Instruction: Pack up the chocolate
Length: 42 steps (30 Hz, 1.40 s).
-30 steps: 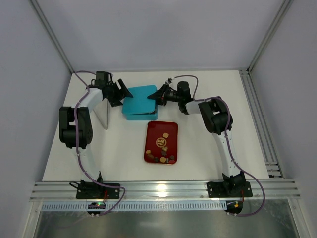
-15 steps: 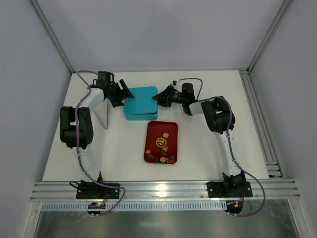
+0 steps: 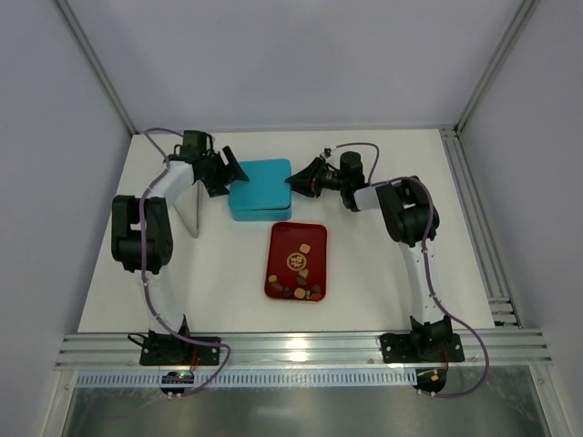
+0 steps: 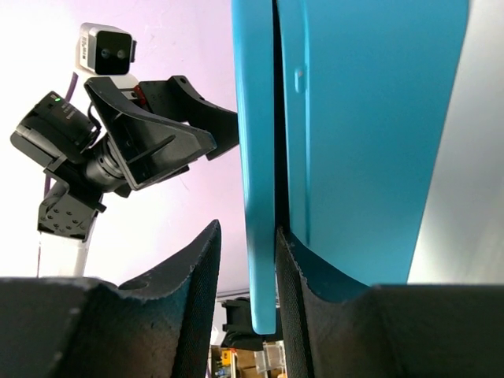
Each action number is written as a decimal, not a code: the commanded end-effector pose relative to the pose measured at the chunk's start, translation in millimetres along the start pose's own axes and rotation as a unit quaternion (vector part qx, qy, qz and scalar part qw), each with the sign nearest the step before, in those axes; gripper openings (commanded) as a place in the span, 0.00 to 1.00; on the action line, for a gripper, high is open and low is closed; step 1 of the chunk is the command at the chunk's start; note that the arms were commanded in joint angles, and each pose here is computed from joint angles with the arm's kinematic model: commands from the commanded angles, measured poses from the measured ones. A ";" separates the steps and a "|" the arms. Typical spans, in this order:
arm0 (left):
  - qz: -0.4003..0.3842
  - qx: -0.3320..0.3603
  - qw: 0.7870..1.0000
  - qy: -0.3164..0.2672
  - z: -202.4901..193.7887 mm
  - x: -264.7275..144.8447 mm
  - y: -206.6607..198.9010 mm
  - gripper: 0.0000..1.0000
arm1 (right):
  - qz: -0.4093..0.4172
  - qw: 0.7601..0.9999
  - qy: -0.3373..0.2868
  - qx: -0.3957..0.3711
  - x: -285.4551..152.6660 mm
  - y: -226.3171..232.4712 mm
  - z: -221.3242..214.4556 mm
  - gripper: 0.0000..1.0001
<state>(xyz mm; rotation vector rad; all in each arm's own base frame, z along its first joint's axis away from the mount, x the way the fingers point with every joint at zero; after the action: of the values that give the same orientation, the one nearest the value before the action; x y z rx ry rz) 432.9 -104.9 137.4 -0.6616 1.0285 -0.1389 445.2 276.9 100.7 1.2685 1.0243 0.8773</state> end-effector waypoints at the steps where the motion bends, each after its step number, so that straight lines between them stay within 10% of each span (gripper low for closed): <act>1: -0.011 0.021 1.000 -0.019 12.2 -9.8 -16.1 0.77 | 0.018 0.998 -0.001 -0.056 -11.4 34.0 0.7 0.36; 42: 0.023 0.062 0.998 0.010 0.1 0.4 -34.1 0.77 | -0.077 0.993 -0.014 -0.087 -47.2 12.6 2.3 0.46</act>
<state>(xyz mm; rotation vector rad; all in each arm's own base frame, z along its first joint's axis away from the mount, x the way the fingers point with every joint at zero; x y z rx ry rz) 434.7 -128.8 152.4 -0.5443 1.0546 -0.1540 432.6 237.5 104.6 1.0438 1.0280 0.7979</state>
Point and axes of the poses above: each gripper's point midway between its finger pads, its own x axis out along the fingers, its own y axis along the line the jaws close on, z = x × y, the point moved 6 cm from there along -x, back along the fingers, and after that the axes turned 1 degree about -x, right-handed, at the moved point
